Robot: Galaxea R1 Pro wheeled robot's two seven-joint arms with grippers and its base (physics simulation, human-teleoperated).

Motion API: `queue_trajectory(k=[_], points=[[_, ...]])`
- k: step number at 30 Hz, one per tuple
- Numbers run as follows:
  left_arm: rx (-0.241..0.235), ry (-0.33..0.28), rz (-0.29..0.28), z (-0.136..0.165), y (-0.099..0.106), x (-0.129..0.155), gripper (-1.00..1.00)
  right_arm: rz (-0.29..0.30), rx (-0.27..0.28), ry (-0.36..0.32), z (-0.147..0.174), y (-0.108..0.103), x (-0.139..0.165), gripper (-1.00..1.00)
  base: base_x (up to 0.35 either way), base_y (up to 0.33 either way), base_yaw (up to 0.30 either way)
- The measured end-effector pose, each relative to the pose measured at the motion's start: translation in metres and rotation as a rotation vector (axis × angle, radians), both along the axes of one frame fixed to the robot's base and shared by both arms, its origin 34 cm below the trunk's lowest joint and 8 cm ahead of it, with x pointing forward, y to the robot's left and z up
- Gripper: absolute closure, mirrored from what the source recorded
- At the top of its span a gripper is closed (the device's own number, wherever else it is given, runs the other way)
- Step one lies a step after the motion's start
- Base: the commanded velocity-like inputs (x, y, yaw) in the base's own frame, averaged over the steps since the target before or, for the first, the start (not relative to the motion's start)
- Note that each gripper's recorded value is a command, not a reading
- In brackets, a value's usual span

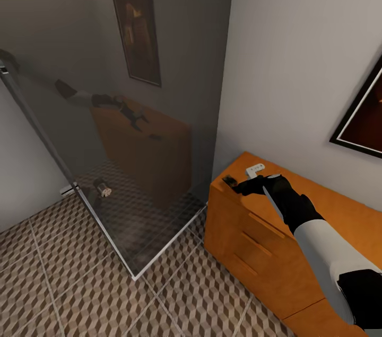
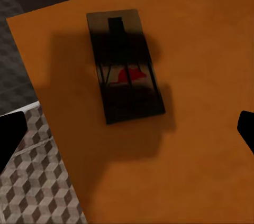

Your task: Take the four mousetraps from the cabinet in the bathroom and place them on the bathroom floor. Make sure all four end up on the same floor surface, and ensure that at least two of them are either under or directly next to the same bathroom sink.

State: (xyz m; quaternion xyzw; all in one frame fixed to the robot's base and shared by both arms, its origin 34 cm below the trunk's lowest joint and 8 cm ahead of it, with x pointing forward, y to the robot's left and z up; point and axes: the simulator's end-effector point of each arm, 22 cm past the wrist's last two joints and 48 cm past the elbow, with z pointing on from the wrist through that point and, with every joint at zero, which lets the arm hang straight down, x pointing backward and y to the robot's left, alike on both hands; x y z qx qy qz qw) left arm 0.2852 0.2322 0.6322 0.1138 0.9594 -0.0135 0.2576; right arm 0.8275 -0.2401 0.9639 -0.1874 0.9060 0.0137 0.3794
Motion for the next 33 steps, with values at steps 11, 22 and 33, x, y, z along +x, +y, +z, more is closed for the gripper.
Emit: queue_trajectory(k=[11, 22, 33], points=[[-0.001, 0.002, 0.000, -0.0002, -0.0003, -0.0016, -1.00, -0.001, -0.001, 0.005, -0.0024, -0.0007, -0.0008, -1.00, 0.000, 0.000, 0.000], [0.000, 0.002, 0.000, -0.0001, -0.0003, -0.0018, -1.00, -0.001, 0.000, 0.005, -0.0026, -0.0002, -0.0010, -1.00, 0.057, 0.038, 0.000], [-0.001, 0.002, 0.000, -0.0002, -0.0004, -0.0016, -1.00, 0.001, 0.001, 0.005, -0.0026, -0.0002, -0.0009, -1.00, 0.056, 0.042, 0.000]])
